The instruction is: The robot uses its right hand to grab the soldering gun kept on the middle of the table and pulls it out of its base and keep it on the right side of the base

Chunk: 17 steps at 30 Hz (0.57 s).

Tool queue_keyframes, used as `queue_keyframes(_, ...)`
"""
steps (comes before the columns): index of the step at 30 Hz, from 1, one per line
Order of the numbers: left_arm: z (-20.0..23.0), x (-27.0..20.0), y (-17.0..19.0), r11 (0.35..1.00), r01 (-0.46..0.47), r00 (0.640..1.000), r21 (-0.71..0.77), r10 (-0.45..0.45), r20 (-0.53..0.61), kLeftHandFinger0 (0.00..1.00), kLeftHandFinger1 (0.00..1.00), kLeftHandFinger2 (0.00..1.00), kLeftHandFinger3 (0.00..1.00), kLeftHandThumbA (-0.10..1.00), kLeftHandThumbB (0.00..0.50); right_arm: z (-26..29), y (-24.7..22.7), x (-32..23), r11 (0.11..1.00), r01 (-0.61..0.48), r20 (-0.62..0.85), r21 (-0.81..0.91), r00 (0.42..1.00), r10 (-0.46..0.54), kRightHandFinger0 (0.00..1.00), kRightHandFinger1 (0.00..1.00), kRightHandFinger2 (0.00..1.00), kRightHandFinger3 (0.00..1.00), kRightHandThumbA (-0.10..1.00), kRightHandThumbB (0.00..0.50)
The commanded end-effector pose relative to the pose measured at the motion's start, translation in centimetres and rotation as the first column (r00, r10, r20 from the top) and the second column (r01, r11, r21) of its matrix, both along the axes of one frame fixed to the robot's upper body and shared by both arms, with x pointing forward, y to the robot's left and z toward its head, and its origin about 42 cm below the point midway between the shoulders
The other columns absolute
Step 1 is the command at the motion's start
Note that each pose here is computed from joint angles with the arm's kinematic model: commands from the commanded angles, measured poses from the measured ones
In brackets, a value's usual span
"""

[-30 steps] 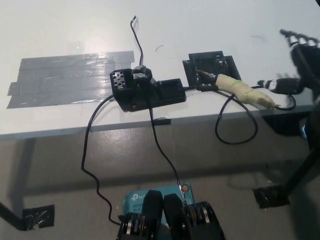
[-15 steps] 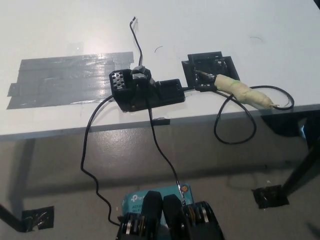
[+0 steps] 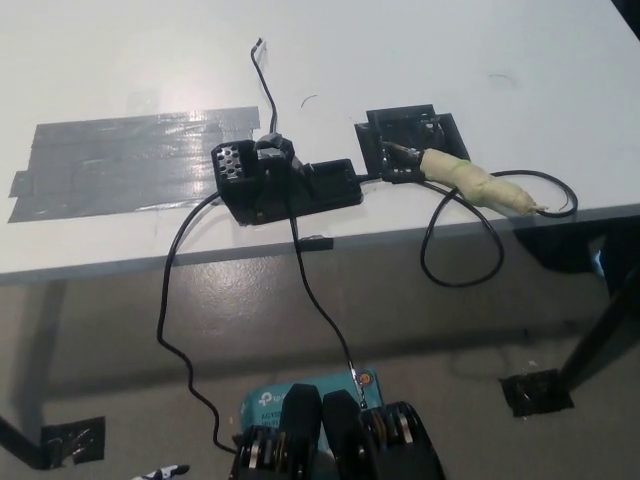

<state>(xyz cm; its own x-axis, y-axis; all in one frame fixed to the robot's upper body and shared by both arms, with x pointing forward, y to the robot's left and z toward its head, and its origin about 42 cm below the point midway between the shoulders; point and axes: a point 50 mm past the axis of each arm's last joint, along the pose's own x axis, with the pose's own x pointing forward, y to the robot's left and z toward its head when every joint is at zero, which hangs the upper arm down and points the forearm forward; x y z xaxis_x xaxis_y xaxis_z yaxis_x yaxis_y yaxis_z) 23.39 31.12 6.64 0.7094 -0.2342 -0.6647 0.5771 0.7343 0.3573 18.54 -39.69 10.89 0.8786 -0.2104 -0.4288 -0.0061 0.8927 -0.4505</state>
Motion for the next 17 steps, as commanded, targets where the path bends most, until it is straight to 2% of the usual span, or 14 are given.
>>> queue_keyframes(1, 0.5, -0.1, 0.7, 0.998, -0.053, 0.998, -0.045, 0.054, 0.026, 0.62, 0.73, 0.90, 1.00, 0.35, 0.253, 0.3, -0.9, 0.7, 0.992, -0.023, 0.159, 0.122, 0.987, 0.003, 1.00, 1.00, 1.00, 1.00, 0.73, 0.163)
queue_keyframes(2, 0.5, -0.1, 0.8, 0.997, -0.059, 0.998, -0.045, 0.060, 0.022, 0.60, 0.72, 0.90, 1.00, 0.34, 0.259, 0.4, -0.7, 0.8, 0.991, -0.032, 0.160, 0.129, 0.987, 0.012, 1.00, 1.00, 1.00, 1.00, 0.71, 0.153)
queue_keyframes(3, 0.5, -0.1, 0.9, 0.997, -0.067, 0.998, -0.046, 0.068, 0.020, 0.60, 0.71, 0.89, 1.00, 0.34, 0.260, 0.5, -0.4, 1.0, 0.990, -0.056, 0.161, 0.126, 0.986, 0.035, 1.00, 1.00, 1.00, 1.00, 0.70, 0.169)
queue_keyframes(5, 0.6, -0.1, 1.0, 0.997, -0.070, 0.997, -0.045, 0.071, 0.024, 0.61, 0.71, 0.89, 1.00, 0.34, 0.258, 0.6, -0.2, 1.3, 0.990, -0.074, 0.159, 0.116, 0.986, 0.055, 1.00, 1.00, 1.00, 1.00, 0.71, 0.167)
queue_keyframes(7, 0.7, 0.2, 1.1, 0.996, -0.073, 0.997, -0.057, 0.075, 0.026, 0.64, 0.75, 0.92, 1.00, 0.33, 0.260, 0.8, -0.3, 1.5, 0.993, -0.078, 0.154, 0.093, 0.986, 0.063, 1.00, 1.00, 1.00, 1.00, 0.71, 0.160)
queue_keyframes(9, 0.6, 0.3, 1.1, 0.996, -0.075, 0.997, -0.057, 0.077, 0.029, 0.64, 0.73, 0.90, 1.00, 0.33, 0.268, 0.9, -0.5, 1.6, 0.994, -0.069, 0.147, 0.090, 0.988, 0.055, 1.00, 1.00, 1.00, 1.00, 0.67, 0.117)
queue_keyframes(11, 0.6, 0.3, 1.2, 0.995, -0.081, 0.996, -0.066, 0.083, 0.023, 0.65, 0.75, 0.92, 1.00, 0.33, 0.273, 0.8, -0.9, 1.7, 0.993, -0.035, 0.148, 0.111, 0.989, 0.018, 1.00, 1.00, 1.00, 1.00, 0.58, 0.069)
queue_keyframes(12, 0.7, 0.3, 1.1, 0.994, -0.081, 0.996, -0.068, 0.083, 0.027, 0.65, 0.75, 0.92, 1.00, 0.33, 0.273, 0.8, -1.1, 1.9, 0.993, -0.020, 0.149, 0.117, 0.989, 0.002, 1.00, 1.00, 1.00, 1.00, 0.56, 0.066)
queue_keyframes(13, 0.7, 0.4, 1.1, 0.994, -0.081, 0.996, -0.069, 0.083, 0.031, 0.65, 0.75, 0.92, 1.00, 0.34, 0.272, 1.0, -1.1, 2.3, 0.993, -0.022, 0.154, 0.115, 0.988, 0.004, 1.00, 1.00, 1.00, 1.00, 0.56, 0.081)
queue_keyframes(17, 0.8, 0.9, 1.4, 0.994, -0.079, 0.996, -0.072, 0.083, 0.045, 0.65, 0.74, 0.91, 1.00, 0.34, 0.281, 1.4, -1.1, 3.2, 0.994, -0.011, 0.158, 0.109, 0.987, -0.007, 1.00, 1.00, 1.00, 1.00, 0.57, 0.088)
